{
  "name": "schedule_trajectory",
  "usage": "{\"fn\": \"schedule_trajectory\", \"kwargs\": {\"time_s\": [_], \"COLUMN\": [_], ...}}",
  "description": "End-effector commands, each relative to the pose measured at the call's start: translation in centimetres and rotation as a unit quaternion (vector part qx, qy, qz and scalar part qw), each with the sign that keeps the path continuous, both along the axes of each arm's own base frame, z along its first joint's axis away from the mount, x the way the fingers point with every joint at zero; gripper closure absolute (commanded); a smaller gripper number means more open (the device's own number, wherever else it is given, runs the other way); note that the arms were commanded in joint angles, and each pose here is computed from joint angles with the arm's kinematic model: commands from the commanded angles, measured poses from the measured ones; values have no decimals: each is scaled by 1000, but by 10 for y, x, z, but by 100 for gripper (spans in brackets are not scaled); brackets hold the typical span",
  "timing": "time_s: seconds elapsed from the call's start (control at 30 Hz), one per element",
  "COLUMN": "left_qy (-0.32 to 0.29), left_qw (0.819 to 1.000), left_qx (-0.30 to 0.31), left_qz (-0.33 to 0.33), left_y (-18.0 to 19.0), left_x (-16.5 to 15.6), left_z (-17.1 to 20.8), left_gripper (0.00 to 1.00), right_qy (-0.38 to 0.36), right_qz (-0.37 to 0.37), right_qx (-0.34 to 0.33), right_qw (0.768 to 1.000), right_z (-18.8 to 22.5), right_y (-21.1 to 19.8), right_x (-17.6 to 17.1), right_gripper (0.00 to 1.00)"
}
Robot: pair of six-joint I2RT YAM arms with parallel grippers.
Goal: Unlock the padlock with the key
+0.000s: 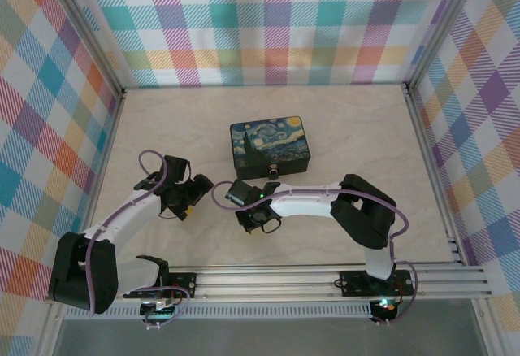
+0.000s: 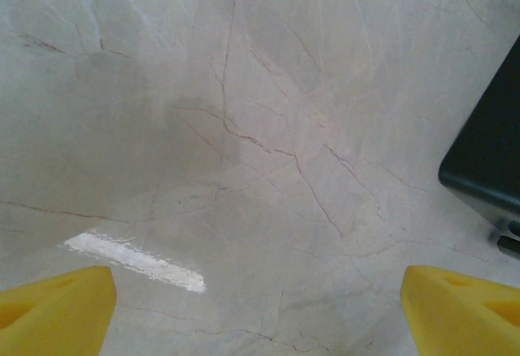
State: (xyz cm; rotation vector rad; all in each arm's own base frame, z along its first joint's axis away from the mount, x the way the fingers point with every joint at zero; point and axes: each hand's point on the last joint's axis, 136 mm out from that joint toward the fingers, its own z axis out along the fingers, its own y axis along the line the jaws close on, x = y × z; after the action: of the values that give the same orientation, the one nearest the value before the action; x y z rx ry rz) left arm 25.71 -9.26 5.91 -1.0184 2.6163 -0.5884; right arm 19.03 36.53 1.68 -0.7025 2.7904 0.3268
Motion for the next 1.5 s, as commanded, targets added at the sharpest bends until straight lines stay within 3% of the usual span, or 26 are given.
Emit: {"fn": "schedule_trajectory", "kwargs": {"time_s": [0.0,0.2,0.63,1.0,1.17,1.47], "left_qy": [3,13,6,-14,-51,-32], "left_qw": [1000,997,987,979,975,980], "left_qx": [-4,-32,-144,-201,-198,-169], "left_qz": [-18,-69,-66,-42,-90,-100], "left_y": [-5,-52,-133,-175,-193,-185], "left_x": [-7,-16,11,36,43,28], "left_z": [-2,-10,-2,22,47,31], "left_gripper": [11,12,13,15,21,29], "right_qy": [17,9,0,-7,-2,-10], "right_qz": [-33,-63,-66,-38,-32,-44], "right_qx": [-30,57,227,232,230,231], "right_qw": [999,996,972,972,973,972], "right_z": [-27,-5,45,54,55,60], "right_y": [-28,-28,-36,-40,-37,-40], "right_x": [3,16,26,25,26,30], "right_gripper": [87,95,97,96,95,95]}}
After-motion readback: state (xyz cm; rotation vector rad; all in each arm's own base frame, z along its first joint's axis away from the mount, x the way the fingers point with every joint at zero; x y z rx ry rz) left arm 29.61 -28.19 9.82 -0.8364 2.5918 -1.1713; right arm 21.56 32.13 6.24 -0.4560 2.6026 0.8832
